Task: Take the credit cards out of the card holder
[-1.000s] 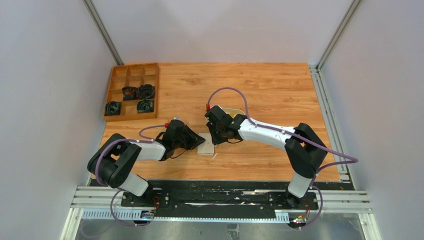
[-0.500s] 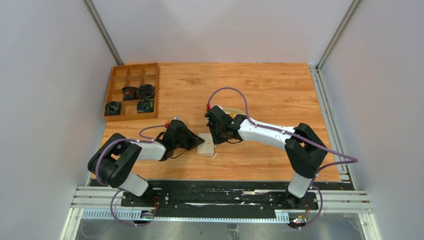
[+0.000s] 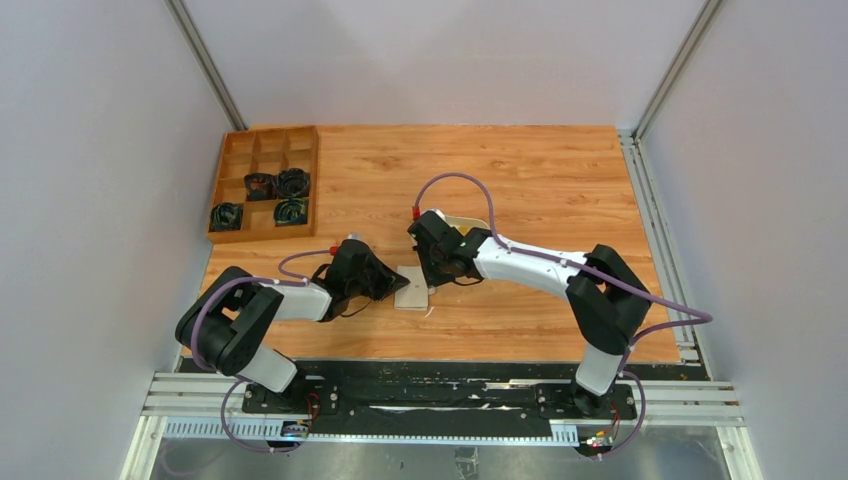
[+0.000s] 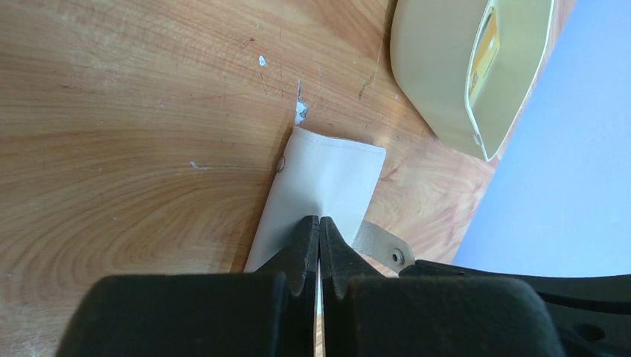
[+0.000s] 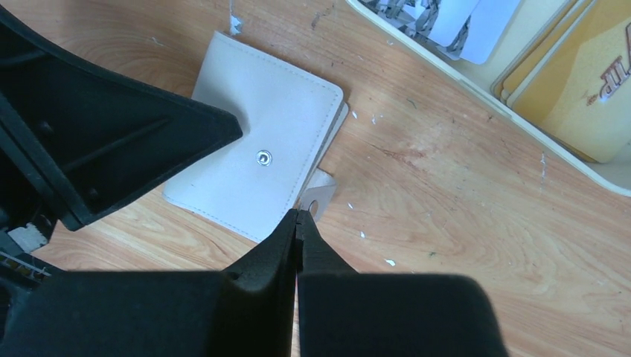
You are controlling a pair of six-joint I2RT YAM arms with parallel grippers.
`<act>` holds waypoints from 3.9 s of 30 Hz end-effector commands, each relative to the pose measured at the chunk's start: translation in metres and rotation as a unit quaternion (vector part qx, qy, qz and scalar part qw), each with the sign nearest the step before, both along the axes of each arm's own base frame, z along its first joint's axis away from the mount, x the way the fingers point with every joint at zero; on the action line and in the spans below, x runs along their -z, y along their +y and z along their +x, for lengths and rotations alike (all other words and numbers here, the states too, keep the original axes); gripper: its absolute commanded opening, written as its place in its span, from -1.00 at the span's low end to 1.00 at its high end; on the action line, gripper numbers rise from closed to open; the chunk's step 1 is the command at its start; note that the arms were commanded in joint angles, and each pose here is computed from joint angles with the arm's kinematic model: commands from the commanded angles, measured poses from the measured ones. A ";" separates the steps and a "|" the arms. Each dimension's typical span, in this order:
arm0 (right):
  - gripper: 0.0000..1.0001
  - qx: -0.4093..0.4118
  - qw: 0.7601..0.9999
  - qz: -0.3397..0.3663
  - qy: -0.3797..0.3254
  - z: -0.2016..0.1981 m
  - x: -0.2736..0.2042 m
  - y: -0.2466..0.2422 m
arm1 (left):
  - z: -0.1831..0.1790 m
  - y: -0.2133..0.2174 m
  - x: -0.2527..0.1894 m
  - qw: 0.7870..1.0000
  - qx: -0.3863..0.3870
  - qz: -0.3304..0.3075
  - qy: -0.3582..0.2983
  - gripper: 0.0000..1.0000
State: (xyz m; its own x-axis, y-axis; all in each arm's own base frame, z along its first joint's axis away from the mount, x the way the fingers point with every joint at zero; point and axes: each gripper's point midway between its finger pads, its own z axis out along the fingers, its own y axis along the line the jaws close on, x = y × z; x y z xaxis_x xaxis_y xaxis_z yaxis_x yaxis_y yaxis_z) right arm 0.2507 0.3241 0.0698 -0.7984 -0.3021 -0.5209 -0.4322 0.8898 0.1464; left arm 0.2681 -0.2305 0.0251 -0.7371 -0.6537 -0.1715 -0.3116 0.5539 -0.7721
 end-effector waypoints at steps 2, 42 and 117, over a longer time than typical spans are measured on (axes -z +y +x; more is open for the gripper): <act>-1.00 -0.026 0.999 0.043 -0.012 0.000 -0.015 0.021 | -0.017 0.012 0.027 0.998 0.003 0.044 0.041 -1.00; -0.29 -0.026 0.998 -0.045 -0.023 0.022 -0.045 -0.014 | -0.018 0.011 0.025 0.998 0.005 0.042 0.037 -1.00; -1.00 -0.056 0.993 -0.084 0.068 -0.001 0.010 0.032 | -0.017 0.006 0.026 0.998 0.021 0.041 0.040 -1.00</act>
State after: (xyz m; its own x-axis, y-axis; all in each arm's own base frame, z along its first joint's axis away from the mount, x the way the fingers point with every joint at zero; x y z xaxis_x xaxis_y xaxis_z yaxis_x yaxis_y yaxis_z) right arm 0.2547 0.3408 0.0679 -0.8258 -0.4405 -0.3520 -0.4817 0.8757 0.0343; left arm 0.2682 -0.2325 0.0252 -0.7474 -0.6410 -0.1748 -0.3003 0.5607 -0.7717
